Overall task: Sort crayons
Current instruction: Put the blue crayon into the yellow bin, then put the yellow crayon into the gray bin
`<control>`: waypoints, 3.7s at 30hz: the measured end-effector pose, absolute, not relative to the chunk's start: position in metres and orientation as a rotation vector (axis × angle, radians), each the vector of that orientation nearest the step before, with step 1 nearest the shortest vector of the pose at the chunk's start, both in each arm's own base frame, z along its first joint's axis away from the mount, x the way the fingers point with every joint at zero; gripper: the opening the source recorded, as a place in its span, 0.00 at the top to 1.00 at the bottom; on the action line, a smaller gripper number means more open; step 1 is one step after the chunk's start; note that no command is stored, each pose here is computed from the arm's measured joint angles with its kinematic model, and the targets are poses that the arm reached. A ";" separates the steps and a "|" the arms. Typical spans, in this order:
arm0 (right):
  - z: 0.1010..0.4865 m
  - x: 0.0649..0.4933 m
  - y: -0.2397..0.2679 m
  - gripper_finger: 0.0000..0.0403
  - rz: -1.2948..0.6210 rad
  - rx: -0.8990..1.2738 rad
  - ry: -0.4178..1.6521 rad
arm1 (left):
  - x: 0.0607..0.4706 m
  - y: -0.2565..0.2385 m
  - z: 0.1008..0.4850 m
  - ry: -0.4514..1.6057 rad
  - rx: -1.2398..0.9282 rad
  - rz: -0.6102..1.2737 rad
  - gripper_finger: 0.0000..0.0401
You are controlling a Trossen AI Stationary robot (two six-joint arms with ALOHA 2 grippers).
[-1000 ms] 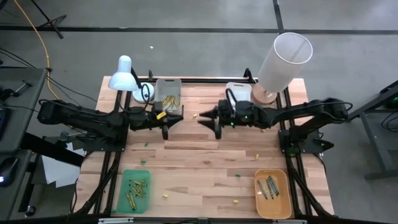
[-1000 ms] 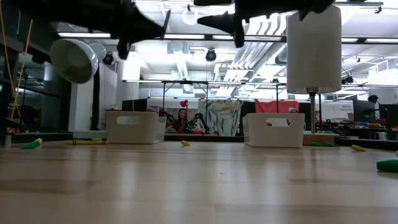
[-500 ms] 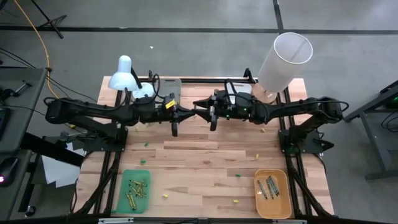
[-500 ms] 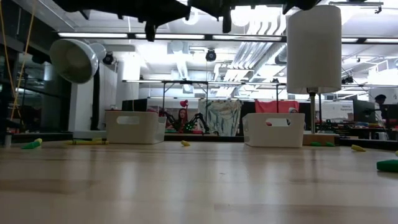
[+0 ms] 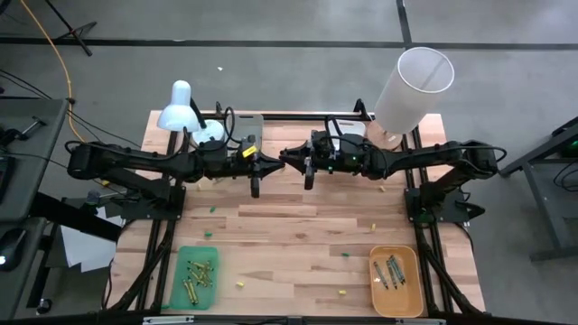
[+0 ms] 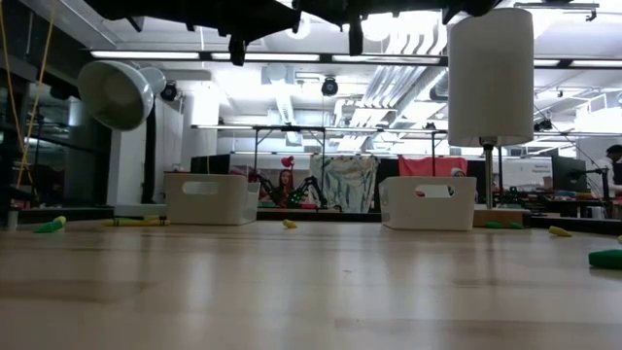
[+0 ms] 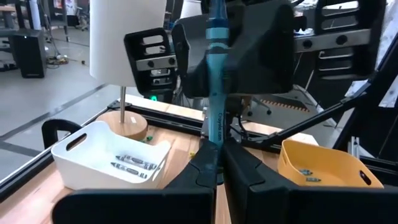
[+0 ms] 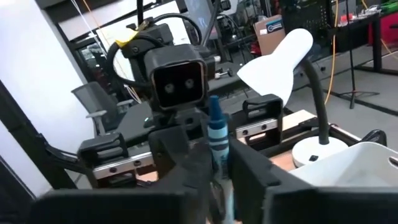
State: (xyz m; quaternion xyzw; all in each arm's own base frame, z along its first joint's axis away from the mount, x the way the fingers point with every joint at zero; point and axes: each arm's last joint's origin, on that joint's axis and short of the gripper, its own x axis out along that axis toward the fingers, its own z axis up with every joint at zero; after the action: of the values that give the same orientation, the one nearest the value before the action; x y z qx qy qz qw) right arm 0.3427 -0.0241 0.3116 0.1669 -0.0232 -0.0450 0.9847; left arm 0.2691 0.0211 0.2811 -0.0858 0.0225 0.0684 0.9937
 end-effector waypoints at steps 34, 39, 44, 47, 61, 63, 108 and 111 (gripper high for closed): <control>0.251 0.256 0.057 1.00 0.020 0.707 0.685 | 0.187 0.040 0.277 0.102 -0.329 0.320 0.63; 0.236 0.227 0.119 1.00 -0.028 0.936 0.811 | 0.186 0.040 0.271 0.118 -0.343 0.324 0.63; 0.231 0.187 0.168 1.00 -0.202 1.142 0.871 | 0.186 0.040 0.271 0.117 -0.343 0.323 0.63; 0.229 0.165 0.193 1.00 -0.273 1.194 0.939 | 0.186 0.040 0.271 0.117 -0.343 0.323 0.63; 0.176 0.136 0.219 1.00 -0.680 1.042 1.355 | 0.186 0.040 0.271 0.113 -0.342 0.335 0.63; 0.171 0.138 0.215 1.00 -0.750 1.019 1.375 | 0.186 0.040 0.271 0.113 -0.342 0.336 0.63; 0.257 0.143 0.196 0.50 -0.483 0.952 1.236 | 0.184 0.045 0.271 0.105 -0.343 0.363 0.63; 0.275 0.151 0.176 0.50 -0.467 0.949 1.004 | 0.183 0.046 0.273 0.097 -0.345 0.358 0.63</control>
State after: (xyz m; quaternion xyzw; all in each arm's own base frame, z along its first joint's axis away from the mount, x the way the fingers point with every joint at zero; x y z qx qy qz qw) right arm 0.1512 0.1760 0.2749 0.4337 0.4588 -0.2135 0.7455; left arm 0.1830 0.0458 0.2727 -0.1707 0.0479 0.1772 0.9681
